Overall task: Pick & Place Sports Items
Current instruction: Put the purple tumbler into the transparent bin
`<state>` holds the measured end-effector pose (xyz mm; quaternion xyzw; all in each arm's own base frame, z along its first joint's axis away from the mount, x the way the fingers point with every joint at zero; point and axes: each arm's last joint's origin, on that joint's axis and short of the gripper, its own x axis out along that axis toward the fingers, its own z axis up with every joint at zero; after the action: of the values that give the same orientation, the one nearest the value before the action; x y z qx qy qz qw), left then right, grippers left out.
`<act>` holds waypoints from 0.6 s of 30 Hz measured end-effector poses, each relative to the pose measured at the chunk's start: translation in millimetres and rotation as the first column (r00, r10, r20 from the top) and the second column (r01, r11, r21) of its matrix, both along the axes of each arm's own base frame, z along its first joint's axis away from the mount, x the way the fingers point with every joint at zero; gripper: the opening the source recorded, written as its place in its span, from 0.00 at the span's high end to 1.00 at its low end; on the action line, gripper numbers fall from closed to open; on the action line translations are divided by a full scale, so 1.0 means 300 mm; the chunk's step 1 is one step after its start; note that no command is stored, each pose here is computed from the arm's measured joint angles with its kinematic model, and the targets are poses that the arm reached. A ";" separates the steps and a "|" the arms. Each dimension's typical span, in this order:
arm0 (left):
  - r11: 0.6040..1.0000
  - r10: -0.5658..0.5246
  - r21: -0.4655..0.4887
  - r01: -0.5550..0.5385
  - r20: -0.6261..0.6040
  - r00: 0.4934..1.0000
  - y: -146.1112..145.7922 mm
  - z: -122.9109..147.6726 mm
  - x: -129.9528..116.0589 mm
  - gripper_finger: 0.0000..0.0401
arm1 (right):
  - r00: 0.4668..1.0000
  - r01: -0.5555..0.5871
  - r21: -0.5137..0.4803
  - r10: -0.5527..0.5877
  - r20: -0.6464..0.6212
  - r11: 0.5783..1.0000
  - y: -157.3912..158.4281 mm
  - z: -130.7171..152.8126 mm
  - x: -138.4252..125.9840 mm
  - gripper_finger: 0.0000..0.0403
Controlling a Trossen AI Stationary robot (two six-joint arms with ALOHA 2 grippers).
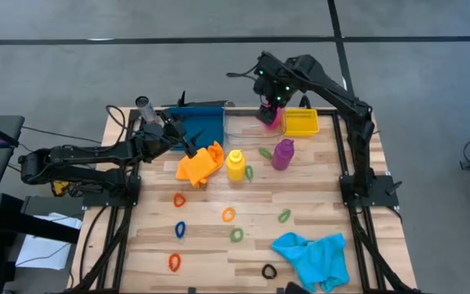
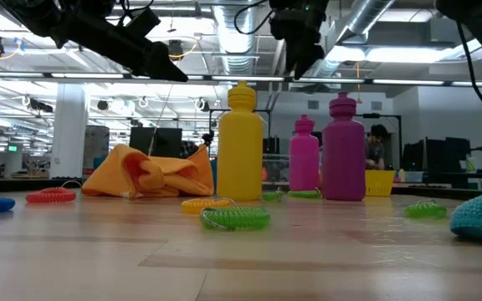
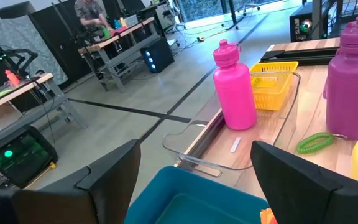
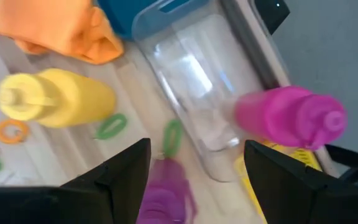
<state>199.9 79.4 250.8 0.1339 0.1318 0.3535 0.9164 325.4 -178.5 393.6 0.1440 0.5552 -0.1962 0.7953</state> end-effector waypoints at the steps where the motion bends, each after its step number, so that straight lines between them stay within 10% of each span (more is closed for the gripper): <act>1: 1.000 0.000 0.000 0.000 0.000 1.000 0.000 0.000 0.000 0.25 | 1.000 0.012 0.007 -0.012 0.005 1.000 0.015 0.002 0.006 0.38; 18: 0.999 0.005 -0.040 -0.006 -0.034 0.999 -0.001 -0.018 -0.003 0.25 | 0.995 -0.097 -0.105 0.093 -0.043 0.990 0.264 0.010 0.080 0.38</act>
<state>198.9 79.1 245.5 0.1209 0.1548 0.3510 0.9155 349.2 -99.4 396.6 0.0709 0.5652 -0.1903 0.7996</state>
